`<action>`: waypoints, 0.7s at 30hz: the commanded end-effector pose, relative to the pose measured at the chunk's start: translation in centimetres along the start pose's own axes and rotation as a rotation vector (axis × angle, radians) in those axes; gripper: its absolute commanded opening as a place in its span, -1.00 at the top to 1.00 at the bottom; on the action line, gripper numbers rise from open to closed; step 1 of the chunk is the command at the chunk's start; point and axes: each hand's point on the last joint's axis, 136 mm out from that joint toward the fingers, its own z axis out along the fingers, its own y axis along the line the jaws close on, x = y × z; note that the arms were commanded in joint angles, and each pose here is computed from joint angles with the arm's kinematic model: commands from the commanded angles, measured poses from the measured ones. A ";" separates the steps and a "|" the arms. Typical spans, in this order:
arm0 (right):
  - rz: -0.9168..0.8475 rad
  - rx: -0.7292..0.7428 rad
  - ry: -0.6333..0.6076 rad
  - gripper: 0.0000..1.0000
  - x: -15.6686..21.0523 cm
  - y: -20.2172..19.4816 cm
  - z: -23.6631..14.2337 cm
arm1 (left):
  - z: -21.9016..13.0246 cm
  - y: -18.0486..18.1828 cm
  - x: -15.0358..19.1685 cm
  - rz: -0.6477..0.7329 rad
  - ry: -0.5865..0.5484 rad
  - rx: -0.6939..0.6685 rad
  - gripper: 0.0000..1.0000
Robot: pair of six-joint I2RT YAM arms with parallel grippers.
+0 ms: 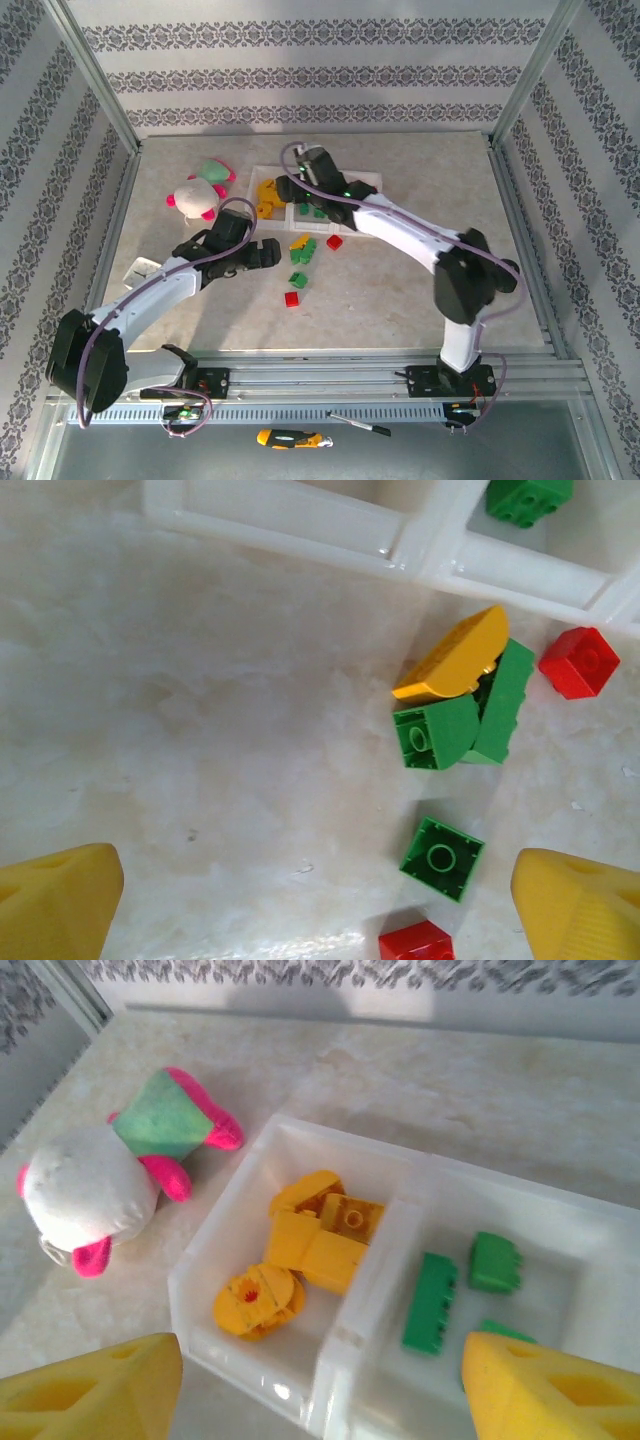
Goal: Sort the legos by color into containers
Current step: Place the lego in the container, then pick up the lego from the middle-left of the table.
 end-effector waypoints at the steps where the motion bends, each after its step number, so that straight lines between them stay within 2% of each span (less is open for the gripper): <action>1: 0.085 0.030 -0.067 -0.48 0.9 -2.3 -3.8 | 0.3 -2.6 -1.1 0.041 -0.014 0.038 -0.99; 9: 0.192 0.117 -0.043 -0.48 8.3 -8.1 -11.7 | 3.1 -5.1 1.4 0.162 0.140 0.003 -1.00; 13: 0.197 0.129 -0.004 -0.48 10.9 -9.6 -14.1 | 4.3 -6.5 3.3 0.237 0.242 -0.005 -1.00; 16: 0.161 0.071 0.048 -0.47 12.7 -9.3 -15.5 | 5.0 -7.2 4.6 0.277 0.310 -0.011 -0.97; 21: 0.046 -0.061 0.182 -0.44 16.1 -7.8 -17.5 | 5.8 -7.4 6.0 0.279 0.407 -0.031 -0.81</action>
